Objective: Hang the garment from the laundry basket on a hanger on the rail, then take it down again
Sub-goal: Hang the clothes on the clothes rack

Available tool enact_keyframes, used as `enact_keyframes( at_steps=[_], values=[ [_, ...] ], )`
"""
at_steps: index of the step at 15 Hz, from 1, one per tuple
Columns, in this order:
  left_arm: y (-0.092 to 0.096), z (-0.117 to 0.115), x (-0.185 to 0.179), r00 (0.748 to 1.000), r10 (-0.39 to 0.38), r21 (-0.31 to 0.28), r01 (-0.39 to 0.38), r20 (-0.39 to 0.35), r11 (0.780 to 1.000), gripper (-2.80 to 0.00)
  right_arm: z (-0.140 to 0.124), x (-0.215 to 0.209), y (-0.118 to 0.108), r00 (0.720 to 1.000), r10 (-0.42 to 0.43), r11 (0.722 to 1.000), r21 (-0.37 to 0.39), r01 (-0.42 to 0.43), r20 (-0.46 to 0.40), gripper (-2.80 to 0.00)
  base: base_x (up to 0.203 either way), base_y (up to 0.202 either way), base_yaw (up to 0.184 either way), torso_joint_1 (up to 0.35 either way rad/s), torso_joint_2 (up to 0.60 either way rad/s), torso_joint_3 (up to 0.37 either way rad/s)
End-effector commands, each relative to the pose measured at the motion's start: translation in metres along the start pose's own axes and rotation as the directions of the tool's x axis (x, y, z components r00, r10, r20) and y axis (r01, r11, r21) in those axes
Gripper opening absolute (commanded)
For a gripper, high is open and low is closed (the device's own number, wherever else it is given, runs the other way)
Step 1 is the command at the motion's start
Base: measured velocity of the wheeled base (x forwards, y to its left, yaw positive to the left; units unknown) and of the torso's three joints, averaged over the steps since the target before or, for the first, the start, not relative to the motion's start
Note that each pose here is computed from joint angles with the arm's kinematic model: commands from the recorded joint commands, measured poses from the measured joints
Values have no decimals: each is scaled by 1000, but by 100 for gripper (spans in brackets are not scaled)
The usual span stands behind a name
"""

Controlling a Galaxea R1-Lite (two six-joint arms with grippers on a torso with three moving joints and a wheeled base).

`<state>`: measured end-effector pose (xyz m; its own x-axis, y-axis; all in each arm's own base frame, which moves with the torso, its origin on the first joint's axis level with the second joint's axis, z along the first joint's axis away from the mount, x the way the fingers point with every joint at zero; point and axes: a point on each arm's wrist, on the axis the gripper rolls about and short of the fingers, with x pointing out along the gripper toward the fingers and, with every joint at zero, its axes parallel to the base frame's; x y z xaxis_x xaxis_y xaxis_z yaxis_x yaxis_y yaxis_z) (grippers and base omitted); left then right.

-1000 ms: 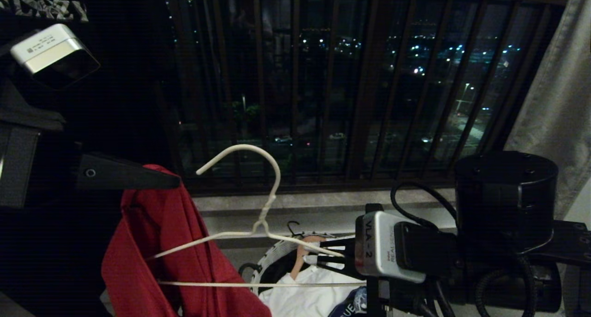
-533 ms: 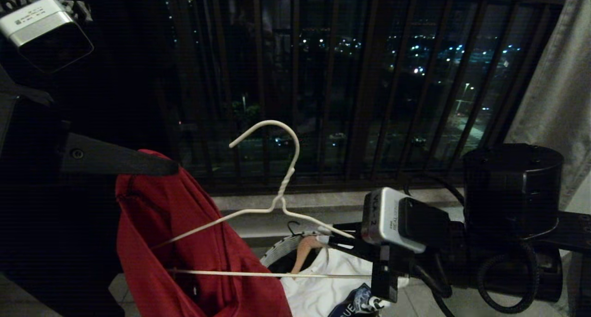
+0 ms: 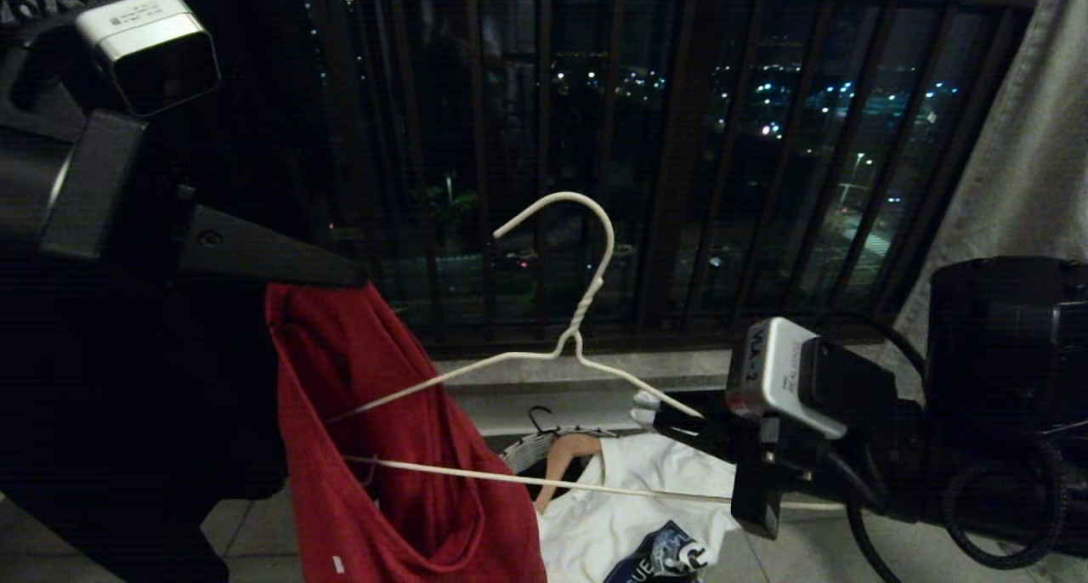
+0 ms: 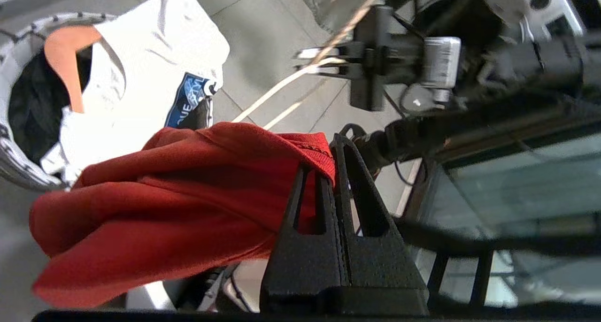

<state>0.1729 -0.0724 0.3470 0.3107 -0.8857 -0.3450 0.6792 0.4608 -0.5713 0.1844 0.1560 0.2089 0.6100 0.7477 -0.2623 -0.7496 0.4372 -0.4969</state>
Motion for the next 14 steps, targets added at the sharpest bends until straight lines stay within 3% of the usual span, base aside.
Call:
enact_keyframes(
  at_steps=[1,4,8,14],
  values=[
    [7,9,9,1000,-1,-58,1,-10,998,-280,5,-8,-3,999,-49,999,21,49,10,-280,0,0,0,0,0,0],
    [2,18,13,999,-5,-121,11,53,993,-280,4,-9,-3,997,-81,996,25,82,-17,-280,0,0,0,0,0,0],
    [-13,19,26,993,45,-165,-26,108,986,-280,-5,-9,2,993,-96,994,39,99,-66,-280,0,0,0,0,0,0],
    [-39,12,57,985,30,-240,12,172,971,-280,-8,-22,-8,983,-165,984,49,169,-79,-280,0,0,0,0,0,0]
  ],
)
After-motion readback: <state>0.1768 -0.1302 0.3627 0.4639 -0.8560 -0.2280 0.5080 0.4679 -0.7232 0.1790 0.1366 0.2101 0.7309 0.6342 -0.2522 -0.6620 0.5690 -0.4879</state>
